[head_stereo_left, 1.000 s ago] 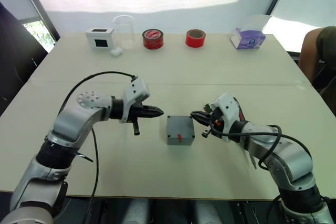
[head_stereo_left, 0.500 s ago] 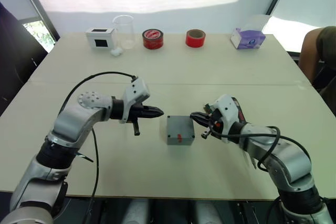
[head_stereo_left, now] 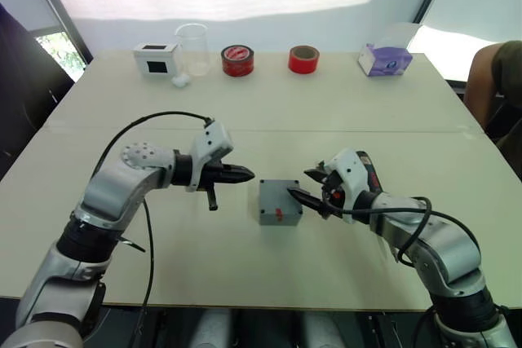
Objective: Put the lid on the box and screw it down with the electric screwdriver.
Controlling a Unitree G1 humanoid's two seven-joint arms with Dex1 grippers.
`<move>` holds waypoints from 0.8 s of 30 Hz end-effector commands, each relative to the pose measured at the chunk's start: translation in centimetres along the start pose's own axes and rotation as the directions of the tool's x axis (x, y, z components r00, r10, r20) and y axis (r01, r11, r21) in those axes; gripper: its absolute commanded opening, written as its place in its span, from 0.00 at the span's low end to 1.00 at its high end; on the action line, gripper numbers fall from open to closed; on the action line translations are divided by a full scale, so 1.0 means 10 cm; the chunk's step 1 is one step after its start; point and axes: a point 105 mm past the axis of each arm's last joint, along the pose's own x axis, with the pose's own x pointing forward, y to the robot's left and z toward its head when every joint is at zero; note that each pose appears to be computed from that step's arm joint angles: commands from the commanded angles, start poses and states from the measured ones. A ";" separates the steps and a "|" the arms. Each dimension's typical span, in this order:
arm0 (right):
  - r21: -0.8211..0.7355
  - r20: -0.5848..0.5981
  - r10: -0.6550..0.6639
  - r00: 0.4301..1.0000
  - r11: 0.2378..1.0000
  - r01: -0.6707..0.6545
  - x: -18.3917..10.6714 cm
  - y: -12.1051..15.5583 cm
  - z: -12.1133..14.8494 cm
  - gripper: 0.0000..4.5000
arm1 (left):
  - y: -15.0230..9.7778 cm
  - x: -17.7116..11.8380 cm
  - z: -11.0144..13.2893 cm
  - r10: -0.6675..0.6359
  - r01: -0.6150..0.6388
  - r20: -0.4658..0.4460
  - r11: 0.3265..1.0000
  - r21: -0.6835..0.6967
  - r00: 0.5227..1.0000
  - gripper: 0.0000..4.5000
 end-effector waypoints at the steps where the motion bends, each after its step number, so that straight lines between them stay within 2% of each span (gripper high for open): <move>1: -0.023 0.065 -0.016 0.998 1.000 0.017 -0.10 -0.06 0.21 0.68 | 0.00 -0.04 0.17 -0.002 0.001 0.068 1.000 0.017 0.998 0.00; 3: -0.020 0.068 -0.020 0.998 1.000 0.021 -0.12 -0.08 0.23 0.68 | 0.00 -0.03 0.20 -0.004 0.003 0.078 1.000 0.014 0.997 0.00; 4: -0.010 0.086 -0.074 0.994 0.997 0.075 -0.20 -0.22 0.32 0.68 | -0.02 -0.03 0.26 -0.021 0.019 0.097 1.000 0.019 0.995 0.00; 7: 0.060 0.030 -0.240 0.970 0.969 0.238 -0.51 -0.66 0.45 0.81 | -0.11 0.03 0.37 -0.085 0.079 0.117 0.995 0.057 0.990 0.00; 9: 0.089 -0.064 -0.279 0.958 0.955 0.284 -0.70 -0.85 0.48 0.98 | -0.12 0.05 0.41 -0.104 0.095 0.115 0.992 0.079 0.988 0.00; 11: 0.145 -0.191 -0.286 0.939 0.938 0.315 -0.87 -1.00 0.46 0.99 | -0.17 0.06 0.47 -0.138 0.126 0.128 0.987 0.095 0.982 0.00; 13: 0.182 -0.420 -0.252 0.872 0.918 0.353 -1.03 -1.06 0.25 0.99 | -0.21 0.10 0.51 -0.165 0.150 0.133 0.981 0.120 0.977 0.00; 14: 0.164 -0.468 -0.254 0.846 0.916 0.366 -1.08 -1.08 0.20 0.99 | -0.23 0.13 0.53 -0.176 0.158 0.135 0.979 0.132 0.975 0.00; 18: 0.190 -0.553 -0.210 0.807 0.910 0.367 -1.08 -1.05 0.01 0.99 | -0.35 0.24 0.56 -0.223 0.200 0.147 0.967 0.157 0.964 0.00; 24: 0.238 -0.585 -0.161 0.795 0.903 0.358 -0.99 -1.03 -0.15 0.99 | -0.46 0.37 0.48 -0.245 0.223 0.136 0.962 0.158 0.960 0.00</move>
